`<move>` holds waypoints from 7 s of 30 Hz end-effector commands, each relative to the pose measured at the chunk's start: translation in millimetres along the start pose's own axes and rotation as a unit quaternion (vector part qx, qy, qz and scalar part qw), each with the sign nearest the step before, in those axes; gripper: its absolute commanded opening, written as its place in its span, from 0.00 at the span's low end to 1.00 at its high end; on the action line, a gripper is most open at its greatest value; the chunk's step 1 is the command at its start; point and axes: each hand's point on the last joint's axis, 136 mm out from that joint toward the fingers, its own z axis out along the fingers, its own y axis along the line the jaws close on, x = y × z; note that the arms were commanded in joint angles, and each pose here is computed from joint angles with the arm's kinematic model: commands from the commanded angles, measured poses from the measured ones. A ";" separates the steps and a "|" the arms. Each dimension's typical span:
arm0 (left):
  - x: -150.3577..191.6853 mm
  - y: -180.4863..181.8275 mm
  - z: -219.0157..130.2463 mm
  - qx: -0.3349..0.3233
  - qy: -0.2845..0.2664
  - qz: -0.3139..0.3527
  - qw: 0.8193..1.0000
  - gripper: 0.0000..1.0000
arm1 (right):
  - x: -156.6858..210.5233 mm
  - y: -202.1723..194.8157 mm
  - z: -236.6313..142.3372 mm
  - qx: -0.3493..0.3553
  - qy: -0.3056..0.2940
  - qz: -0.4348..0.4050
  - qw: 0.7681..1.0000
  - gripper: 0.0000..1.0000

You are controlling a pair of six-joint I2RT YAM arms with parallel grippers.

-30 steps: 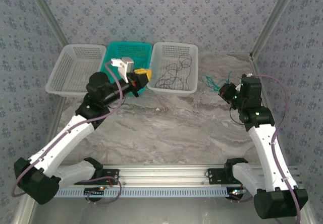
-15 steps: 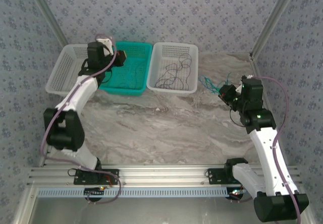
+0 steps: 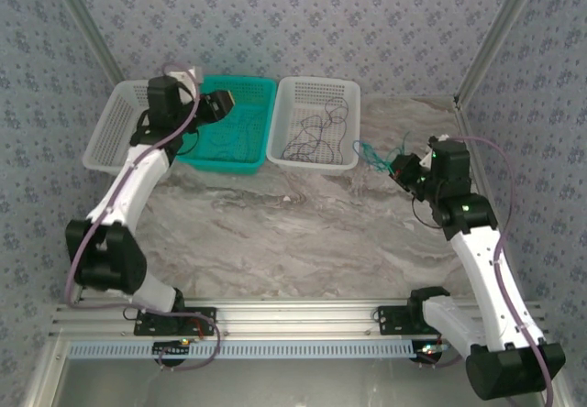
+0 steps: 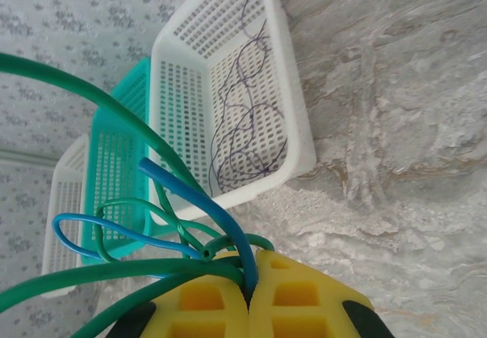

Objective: Untangle the cables

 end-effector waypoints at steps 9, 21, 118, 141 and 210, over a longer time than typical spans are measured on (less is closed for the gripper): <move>81.3 -152.8 -55.9 0.211 0.115 0.134 0.961 0.56 | 25.0 87.2 26.7 -0.089 0.054 -0.184 0.977 0.00; 146.4 -174.4 -44.7 0.281 0.174 0.088 0.939 0.57 | 51.8 126.5 30.3 -0.123 0.083 -0.248 0.957 0.00; 233.5 -192.3 9.5 0.276 0.221 0.068 0.933 0.00 | 64.7 -96.5 15.9 0.103 0.048 0.017 0.993 0.53; 36.3 108.4 62.6 -0.117 0.042 0.000 0.992 0.25 | 59.4 -112.9 2.8 0.151 0.021 0.039 0.988 0.54; 145.8 -179.3 -19.5 0.235 0.198 -0.173 0.936 0.97 | 129.3 152.4 16.9 -0.323 0.155 -0.411 0.839 0.00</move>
